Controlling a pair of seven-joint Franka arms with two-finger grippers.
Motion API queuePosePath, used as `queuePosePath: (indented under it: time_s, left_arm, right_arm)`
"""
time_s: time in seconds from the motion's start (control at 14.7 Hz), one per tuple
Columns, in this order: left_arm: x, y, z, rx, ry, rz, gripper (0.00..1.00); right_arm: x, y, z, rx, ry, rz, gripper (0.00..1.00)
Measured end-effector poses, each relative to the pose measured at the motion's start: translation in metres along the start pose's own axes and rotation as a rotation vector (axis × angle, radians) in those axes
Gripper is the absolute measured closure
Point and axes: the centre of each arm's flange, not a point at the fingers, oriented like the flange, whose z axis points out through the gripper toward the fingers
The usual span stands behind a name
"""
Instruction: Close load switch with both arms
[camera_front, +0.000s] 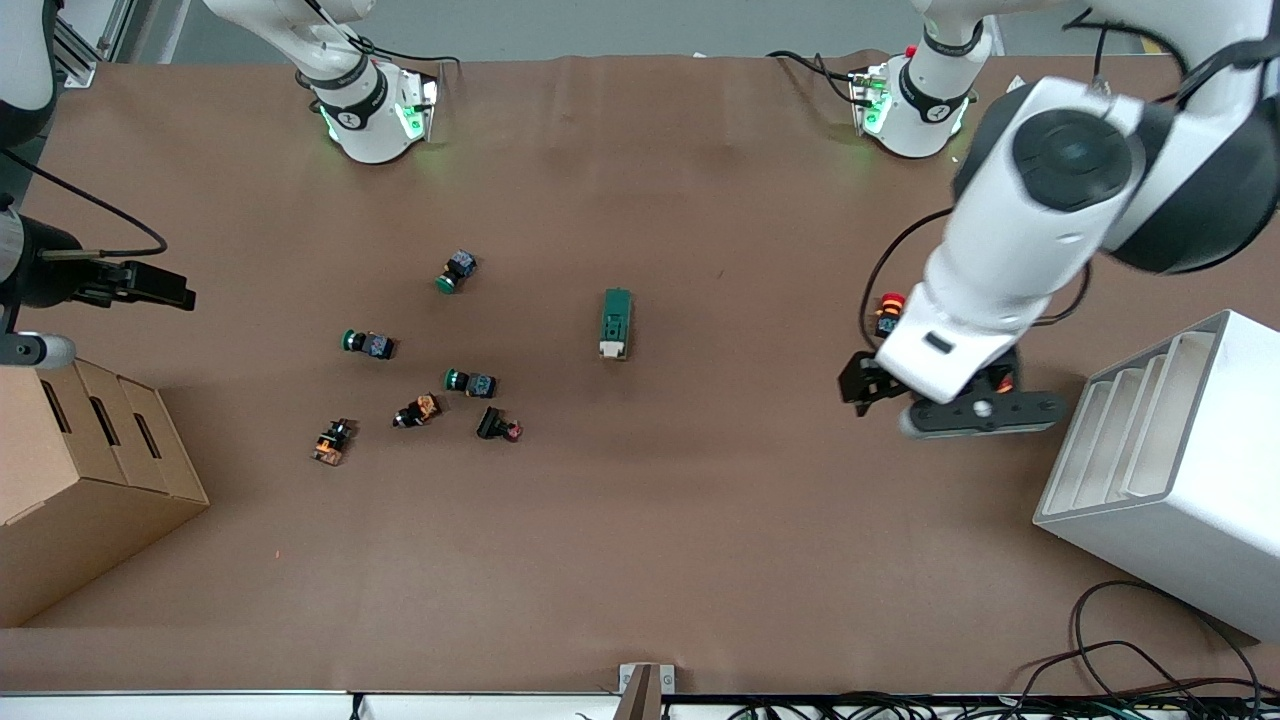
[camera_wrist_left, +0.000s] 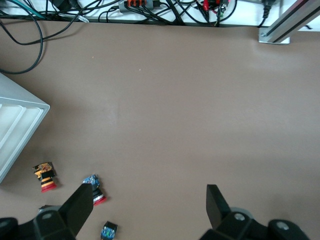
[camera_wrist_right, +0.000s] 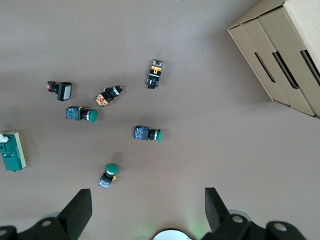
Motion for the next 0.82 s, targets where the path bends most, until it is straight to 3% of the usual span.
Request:
queuePosePath:
  time_s: [0.2,0.82]
  left_arm:
    - [0.005,-0.051,-0.036,-0.046,-0.004,-0.015,0.00]
    - [-0.070,-0.165,-0.088,0.031,-0.081,0.095,0.00]
  right_arm:
    - [-0.001,0.000,-0.001,-0.003,-0.001,0.002,0.00]
    - [-0.003,0.001,-0.005,-0.003,0.009,0.004,0.00]
